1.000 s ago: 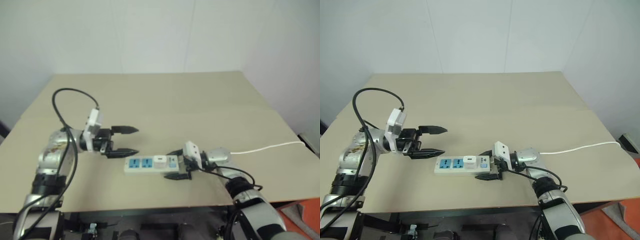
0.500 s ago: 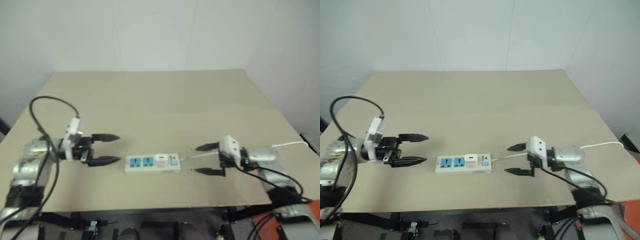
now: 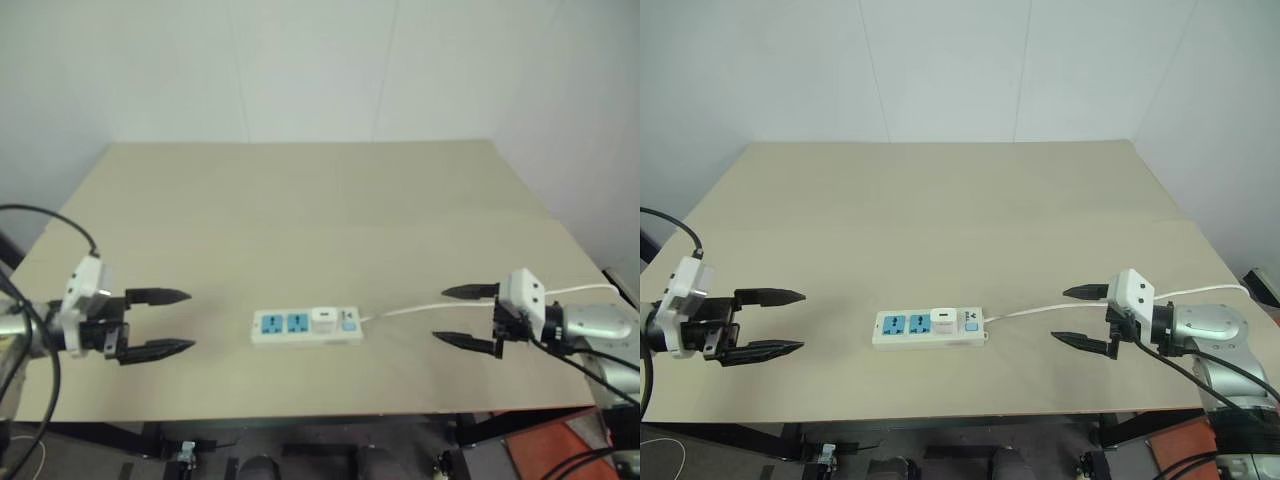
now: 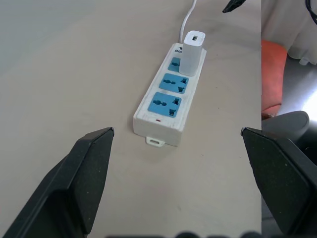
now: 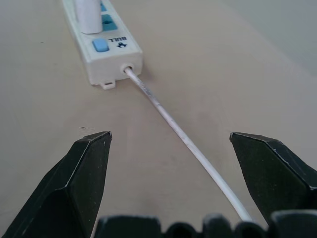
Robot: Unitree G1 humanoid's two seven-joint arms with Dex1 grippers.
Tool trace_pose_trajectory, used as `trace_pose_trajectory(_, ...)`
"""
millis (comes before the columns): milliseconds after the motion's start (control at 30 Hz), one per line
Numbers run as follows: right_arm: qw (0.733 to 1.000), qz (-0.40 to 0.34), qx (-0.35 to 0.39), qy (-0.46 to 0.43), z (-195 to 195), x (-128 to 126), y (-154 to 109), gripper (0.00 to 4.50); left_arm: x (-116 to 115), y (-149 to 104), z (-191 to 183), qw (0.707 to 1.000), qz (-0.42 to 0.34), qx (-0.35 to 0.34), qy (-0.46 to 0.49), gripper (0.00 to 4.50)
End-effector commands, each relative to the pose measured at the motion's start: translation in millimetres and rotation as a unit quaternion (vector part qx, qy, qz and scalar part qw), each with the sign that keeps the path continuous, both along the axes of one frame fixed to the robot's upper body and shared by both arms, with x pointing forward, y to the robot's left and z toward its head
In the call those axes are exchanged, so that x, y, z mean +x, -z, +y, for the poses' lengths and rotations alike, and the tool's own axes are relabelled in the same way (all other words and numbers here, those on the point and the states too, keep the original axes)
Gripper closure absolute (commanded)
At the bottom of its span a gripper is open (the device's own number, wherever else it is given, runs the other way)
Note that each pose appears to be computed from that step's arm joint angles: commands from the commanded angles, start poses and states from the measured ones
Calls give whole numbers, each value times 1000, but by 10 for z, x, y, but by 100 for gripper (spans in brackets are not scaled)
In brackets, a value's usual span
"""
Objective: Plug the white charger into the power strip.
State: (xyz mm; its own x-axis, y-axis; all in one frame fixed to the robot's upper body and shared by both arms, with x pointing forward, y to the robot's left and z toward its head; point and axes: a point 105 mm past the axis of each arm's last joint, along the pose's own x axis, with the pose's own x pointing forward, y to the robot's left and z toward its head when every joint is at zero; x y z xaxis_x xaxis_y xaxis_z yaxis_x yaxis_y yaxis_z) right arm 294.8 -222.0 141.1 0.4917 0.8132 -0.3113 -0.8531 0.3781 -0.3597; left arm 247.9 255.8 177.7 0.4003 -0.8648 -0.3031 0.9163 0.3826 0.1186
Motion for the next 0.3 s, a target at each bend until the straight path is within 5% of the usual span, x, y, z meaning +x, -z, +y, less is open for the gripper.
trace_pose_trajectory(33,998,-30,-47,2,-26,15,-41,3,25,-65,-66,1000,-22,-1,-2,0)
trace_pose_trajectory(300,998,-46,-50,2,-2,70,-67,3,77,-62,-80,1000,-26,-7,-4,0)
